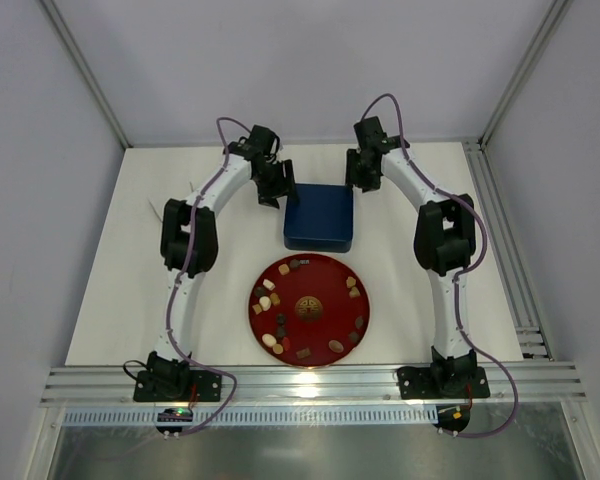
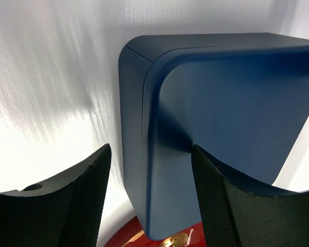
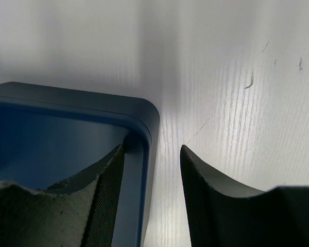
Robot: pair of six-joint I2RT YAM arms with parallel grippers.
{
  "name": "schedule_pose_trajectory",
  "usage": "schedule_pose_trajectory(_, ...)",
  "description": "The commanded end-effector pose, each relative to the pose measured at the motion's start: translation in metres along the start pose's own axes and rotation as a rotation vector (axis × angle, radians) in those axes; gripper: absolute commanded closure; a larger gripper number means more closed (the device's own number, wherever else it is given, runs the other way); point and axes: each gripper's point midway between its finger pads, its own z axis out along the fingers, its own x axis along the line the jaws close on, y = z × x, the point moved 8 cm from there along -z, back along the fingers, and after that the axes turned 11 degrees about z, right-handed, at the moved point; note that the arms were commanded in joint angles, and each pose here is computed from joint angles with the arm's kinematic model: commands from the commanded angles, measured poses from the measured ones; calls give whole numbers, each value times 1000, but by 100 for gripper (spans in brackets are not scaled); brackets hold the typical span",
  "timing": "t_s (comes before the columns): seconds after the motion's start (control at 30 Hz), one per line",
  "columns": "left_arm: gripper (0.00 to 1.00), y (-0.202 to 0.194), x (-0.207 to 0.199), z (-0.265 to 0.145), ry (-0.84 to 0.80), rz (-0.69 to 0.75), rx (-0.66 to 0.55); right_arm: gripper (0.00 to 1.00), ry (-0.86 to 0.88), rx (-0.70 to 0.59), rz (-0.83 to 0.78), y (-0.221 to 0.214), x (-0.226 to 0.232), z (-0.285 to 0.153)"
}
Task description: Pack the chocolate
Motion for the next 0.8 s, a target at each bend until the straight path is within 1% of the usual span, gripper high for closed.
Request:
schedule_pose_trajectory(0.0,38,-24,33,28,176,-24,78,50,-76,105,-43,-20,-13,25)
schedule_pose_trajectory(0.17,39,-23,29,23,149,-22,57,49,-53,42,-36,-6,-11,7)
schedule_pose_trajectory(0.3,38,0,14,-6,114,8,-48,44,0,-79,-21,20,-3,-25)
schedule_pose_trajectory(0.43,35,23,-6,-50,67,45,-168,40,67,-191,7,42,4,-62)
schedule_pose_trajectory(0.47,34,25,-10,-58,59,53,-185,39,92,-238,14,49,7,-81)
schedule_pose_trajectory(0.5,33,25,-14,-67,51,59,-198,37,103,-260,21,52,8,-90)
schedule_pose_trajectory(0.53,33,27,-21,-86,34,72,-235,37,115,-273,25,51,8,-98)
schedule_pose_trajectory(0.57,31,25,-27,-95,15,80,-247,36,125,-290,34,51,8,-107)
schedule_pose_trajectory(0.6,31,19,-27,-98,13,88,-243,36,150,-333,43,50,8,-127)
schedule_pose_trajectory(0.63,31,17,-36,-120,0,107,-284,36,156,-353,46,48,6,-136)
schedule_pose_trajectory(0.67,30,15,-38,-128,-4,116,-309,34,193,-434,62,51,6,-168)
schedule_pose_trajectory(0.7,29,4,-36,-126,-2,113,-287,33,186,-422,62,40,1,-166)
schedule_pose_trajectory(0.73,29,-1,-44,-152,-17,131,-338,32,194,-445,63,36,-2,-174)
schedule_pose_trajectory(0.77,29,-6,-45,-160,-19,136,-350,32,209,-491,67,35,-4,-187)
